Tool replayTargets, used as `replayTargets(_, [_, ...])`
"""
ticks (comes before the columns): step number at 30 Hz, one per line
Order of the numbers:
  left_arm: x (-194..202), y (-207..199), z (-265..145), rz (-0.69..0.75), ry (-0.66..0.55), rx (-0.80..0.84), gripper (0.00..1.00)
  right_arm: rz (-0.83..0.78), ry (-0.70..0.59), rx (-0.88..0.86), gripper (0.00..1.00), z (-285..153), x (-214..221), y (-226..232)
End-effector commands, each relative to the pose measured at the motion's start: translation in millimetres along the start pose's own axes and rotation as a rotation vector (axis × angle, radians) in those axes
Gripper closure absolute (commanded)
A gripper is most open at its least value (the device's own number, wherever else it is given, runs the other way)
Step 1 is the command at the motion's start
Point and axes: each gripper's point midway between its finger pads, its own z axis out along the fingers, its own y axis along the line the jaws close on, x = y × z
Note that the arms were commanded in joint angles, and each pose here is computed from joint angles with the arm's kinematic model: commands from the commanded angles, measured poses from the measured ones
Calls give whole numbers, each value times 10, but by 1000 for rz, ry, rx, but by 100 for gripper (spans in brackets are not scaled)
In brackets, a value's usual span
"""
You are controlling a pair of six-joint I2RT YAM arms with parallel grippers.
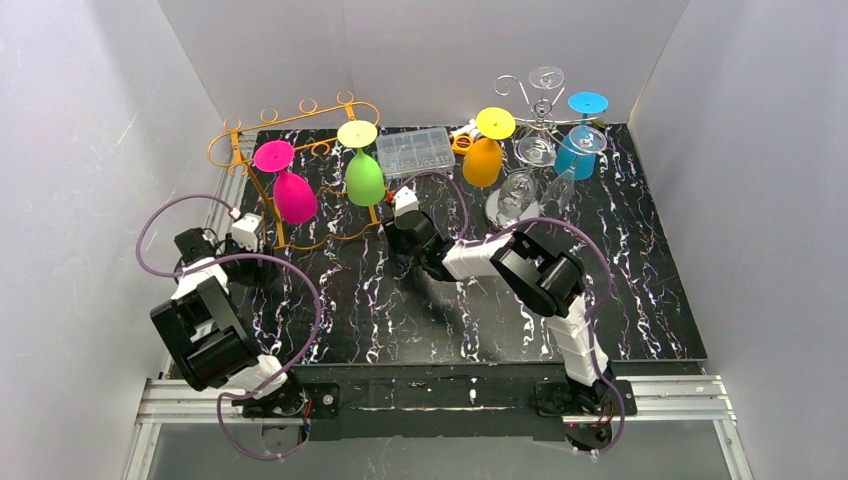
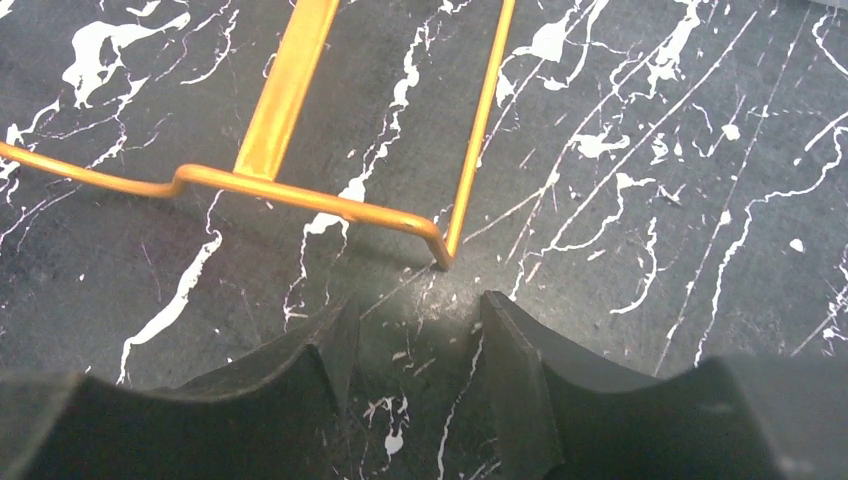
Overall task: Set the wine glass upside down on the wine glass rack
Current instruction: Move the wine rack to the center of the board.
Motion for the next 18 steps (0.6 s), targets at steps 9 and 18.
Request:
replayTargets(9, [-43,38,257,151,57,-26,48,-49,-68,36,56,160,-209,-43])
replayTargets(18, [-93,-21,388,259,93,-26,58,-51,-78,99,76,105,-192,-180])
